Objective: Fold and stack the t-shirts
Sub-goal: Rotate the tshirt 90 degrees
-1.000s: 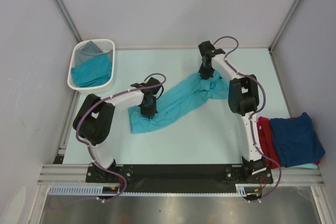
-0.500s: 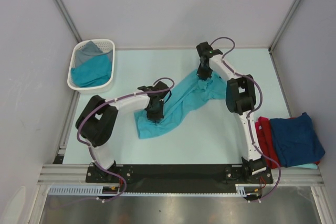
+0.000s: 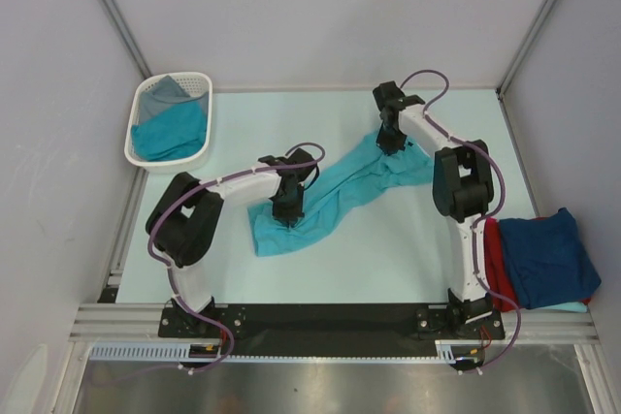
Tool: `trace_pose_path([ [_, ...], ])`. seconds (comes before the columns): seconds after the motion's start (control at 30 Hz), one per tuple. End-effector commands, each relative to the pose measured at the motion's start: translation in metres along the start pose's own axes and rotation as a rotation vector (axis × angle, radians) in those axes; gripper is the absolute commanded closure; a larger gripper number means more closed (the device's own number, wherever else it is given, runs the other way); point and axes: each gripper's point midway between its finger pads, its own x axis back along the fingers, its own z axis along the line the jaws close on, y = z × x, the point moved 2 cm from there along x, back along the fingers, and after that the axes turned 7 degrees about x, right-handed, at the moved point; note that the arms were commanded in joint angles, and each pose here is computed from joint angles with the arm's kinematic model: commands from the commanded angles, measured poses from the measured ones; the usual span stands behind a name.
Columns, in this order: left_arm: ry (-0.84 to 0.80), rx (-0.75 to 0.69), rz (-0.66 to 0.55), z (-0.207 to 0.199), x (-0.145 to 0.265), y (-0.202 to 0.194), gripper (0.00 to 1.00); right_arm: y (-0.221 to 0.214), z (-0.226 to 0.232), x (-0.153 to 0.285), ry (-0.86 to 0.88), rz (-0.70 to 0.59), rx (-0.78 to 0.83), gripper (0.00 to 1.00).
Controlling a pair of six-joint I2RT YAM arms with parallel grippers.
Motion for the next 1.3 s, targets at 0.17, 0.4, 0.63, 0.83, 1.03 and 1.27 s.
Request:
trace_pose_path([
  [0.17,0.012,-0.011,-0.022,-0.002,-0.003,0.008,1.00,0.044,-0.016,0.041,0.011,-0.145,-0.032,1.00],
  [0.4,0.002,-0.008,-0.026,-0.004,-0.001,0.010,1.00,0.024,-0.029,0.032,-0.038,-0.104,-0.030,1.00],
  [0.63,0.004,-0.009,-0.033,-0.005,0.002,0.014,1.00,0.005,-0.040,0.019,-0.077,-0.051,-0.021,1.00],
  [0.83,0.018,-0.007,-0.050,-0.003,0.005,0.017,0.97,0.000,-0.040,0.008,-0.076,-0.022,-0.012,0.69],
  [1.03,0.020,-0.009,-0.078,-0.004,0.012,0.024,0.90,0.014,-0.033,0.017,-0.040,-0.054,-0.007,0.40],
  [1.27,0.026,-0.011,-0.075,-0.007,0.010,0.028,0.87,0.006,-0.038,0.004,-0.053,-0.013,-0.008,0.33],
])
